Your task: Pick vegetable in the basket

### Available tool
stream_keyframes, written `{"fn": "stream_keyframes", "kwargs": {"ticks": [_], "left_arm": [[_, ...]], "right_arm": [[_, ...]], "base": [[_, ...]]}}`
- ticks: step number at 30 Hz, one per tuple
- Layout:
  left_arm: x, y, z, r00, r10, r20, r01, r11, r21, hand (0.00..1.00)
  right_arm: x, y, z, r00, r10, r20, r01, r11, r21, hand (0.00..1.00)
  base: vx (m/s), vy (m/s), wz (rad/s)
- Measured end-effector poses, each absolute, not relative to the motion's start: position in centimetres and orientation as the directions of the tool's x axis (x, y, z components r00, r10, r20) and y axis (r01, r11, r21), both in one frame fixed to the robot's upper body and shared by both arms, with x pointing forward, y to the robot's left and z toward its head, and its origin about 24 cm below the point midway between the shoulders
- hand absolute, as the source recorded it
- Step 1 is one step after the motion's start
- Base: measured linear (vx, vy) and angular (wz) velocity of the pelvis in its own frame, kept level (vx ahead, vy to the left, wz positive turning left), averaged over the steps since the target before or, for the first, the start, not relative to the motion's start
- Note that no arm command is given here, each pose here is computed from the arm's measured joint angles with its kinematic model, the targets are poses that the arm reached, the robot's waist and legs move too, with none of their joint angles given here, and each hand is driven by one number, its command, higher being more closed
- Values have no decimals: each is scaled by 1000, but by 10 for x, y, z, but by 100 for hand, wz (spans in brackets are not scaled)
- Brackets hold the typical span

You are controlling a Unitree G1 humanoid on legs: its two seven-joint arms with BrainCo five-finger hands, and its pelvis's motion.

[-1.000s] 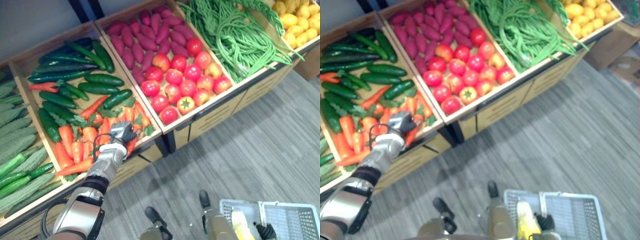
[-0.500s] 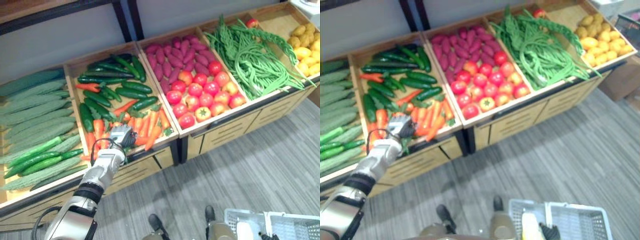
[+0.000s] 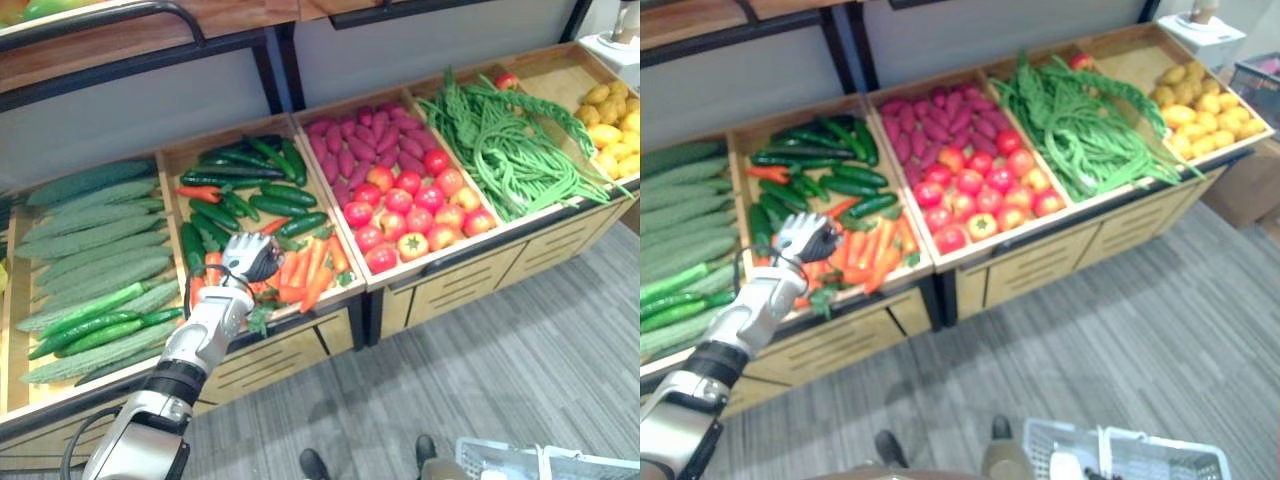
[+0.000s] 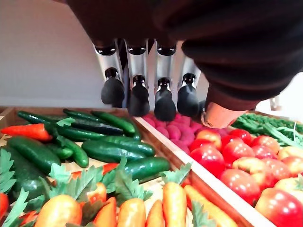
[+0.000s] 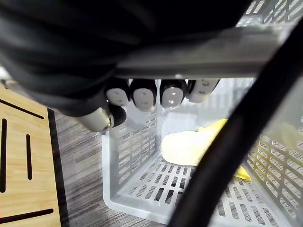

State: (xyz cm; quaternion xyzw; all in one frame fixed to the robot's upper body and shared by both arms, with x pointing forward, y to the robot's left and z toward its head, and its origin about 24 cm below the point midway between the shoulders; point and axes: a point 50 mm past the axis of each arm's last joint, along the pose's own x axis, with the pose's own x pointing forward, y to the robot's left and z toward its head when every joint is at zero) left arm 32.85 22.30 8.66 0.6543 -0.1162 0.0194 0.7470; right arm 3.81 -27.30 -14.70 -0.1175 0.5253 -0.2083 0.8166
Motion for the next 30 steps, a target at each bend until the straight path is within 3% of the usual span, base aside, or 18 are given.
{"fn": "stream_keyframes", "kwargs": {"ticks": [3,8,17,30], "left_arm": [[322,220,81,976,-66,210,-185,273,944,0],[296,220,36,993,103,64,-108,510,853,0],[254,210,-16,965,225,-133,-46,647,761,0],[250,213,-23,950,268,-163,-61,668,742,0]], "right_arm": [[36,-275,-147,348,-470,-811,241,881,-407,100],[28,-270,-151,298,-468,-832,279,876,-393,100],[34,-268,-152,305,-458,-835,243,885,-397,100],[33,-268,-154,291,-451,-844,211,890,-403,100]], "base": [[32,-10,9],[34,-14,11],[43,-3,1],[23,-1,-1]]}}
